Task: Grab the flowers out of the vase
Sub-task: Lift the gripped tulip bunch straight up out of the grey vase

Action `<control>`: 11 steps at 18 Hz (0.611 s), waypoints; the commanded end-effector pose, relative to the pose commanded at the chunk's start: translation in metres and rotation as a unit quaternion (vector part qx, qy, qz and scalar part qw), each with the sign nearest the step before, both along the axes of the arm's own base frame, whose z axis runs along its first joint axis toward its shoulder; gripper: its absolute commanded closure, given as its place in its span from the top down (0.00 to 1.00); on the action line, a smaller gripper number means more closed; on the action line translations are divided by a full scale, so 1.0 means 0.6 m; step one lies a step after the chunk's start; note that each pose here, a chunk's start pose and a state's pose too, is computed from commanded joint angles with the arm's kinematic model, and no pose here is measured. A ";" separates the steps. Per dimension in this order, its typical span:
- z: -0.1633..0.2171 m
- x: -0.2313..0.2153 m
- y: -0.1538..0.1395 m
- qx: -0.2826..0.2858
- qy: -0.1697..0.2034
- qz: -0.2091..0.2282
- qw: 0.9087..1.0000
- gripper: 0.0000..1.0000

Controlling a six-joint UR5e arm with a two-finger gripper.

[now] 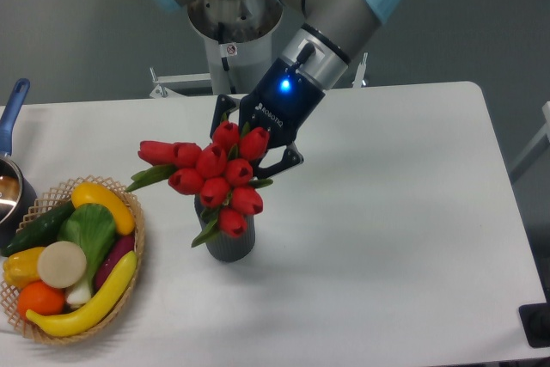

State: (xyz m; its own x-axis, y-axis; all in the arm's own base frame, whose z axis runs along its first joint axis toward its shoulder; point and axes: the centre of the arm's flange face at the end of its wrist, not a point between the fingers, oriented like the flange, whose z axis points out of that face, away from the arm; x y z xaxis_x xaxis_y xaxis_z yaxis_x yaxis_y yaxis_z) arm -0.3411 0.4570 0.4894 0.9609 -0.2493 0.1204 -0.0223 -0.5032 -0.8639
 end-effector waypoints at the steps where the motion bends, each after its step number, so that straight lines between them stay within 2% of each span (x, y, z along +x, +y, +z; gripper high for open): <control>1: 0.009 0.005 -0.003 0.002 0.004 0.001 1.000 0.36; 4: 0.032 0.012 -0.019 0.008 0.012 0.007 1.000 0.36; 11: 0.114 0.028 -0.073 0.041 0.002 0.043 0.998 0.34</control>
